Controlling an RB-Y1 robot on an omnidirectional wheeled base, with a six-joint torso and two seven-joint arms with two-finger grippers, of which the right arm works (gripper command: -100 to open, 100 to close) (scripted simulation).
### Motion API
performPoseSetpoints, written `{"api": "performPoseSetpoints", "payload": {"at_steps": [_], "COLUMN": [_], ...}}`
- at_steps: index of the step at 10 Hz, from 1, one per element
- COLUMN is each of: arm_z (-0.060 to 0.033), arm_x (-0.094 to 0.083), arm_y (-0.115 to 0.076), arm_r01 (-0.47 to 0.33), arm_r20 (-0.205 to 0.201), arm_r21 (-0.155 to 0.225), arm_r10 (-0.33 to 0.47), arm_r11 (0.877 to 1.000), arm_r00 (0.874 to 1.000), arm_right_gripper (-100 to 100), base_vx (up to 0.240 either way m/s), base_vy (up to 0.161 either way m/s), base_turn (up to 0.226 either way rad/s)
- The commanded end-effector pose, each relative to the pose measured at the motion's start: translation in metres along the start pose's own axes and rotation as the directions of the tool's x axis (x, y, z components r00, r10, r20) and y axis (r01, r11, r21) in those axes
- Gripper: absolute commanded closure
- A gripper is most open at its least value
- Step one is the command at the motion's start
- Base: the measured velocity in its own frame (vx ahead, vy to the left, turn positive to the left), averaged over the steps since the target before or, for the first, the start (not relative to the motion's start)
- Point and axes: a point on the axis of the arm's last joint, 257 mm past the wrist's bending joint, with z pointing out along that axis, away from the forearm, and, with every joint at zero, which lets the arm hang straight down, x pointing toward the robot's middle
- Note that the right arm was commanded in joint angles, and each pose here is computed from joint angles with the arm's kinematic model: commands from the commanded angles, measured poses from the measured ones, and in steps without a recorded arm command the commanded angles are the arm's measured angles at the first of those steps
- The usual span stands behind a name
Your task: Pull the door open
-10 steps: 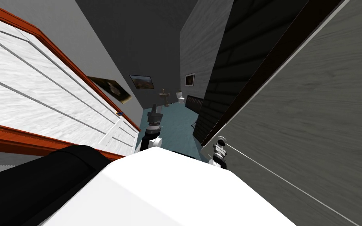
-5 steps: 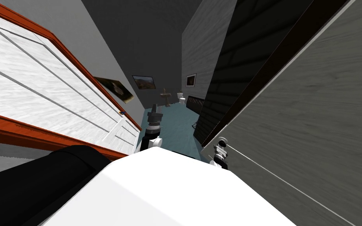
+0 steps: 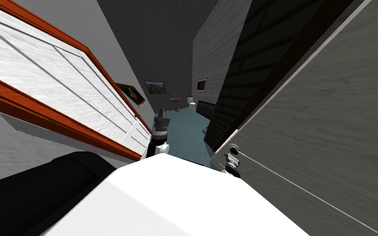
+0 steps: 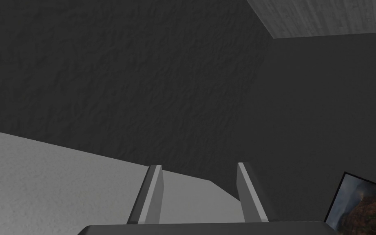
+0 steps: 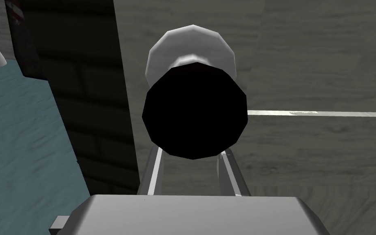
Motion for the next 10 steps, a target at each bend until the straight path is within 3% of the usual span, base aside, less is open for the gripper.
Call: {"api": "performPoseSetpoints", "payload": {"at_steps": [1, 2, 4, 10], "arm_z": [0.0053, 0.0036, 0.008, 0.0117], "arm_x": [0.014, 0.01, 0.018, 0.023], "arm_y": [-0.014, -0.012, -0.011, -0.007], "arm_r01": [-0.011, -0.006, -0.014, -0.018], "arm_r20": [-0.032, -0.023, -0.043, -0.056], "arm_r21": [0.022, 0.019, 0.038, 0.064], "arm_r10": [0.011, 0.007, 0.015, 0.021], "arm_r11": [1.0, 1.0, 0.999, 0.998], "arm_r00": [0.999, 1.0, 0.999, 0.998], "arm_right_gripper": [100, 100, 100, 100], "base_vx": [-0.066, -0.005, -0.046, -0.163], "base_vy": [-0.004, -0.01, -0.012, -0.012], "base_turn": [-0.008, 0.017, 0.073, 0.066]}}
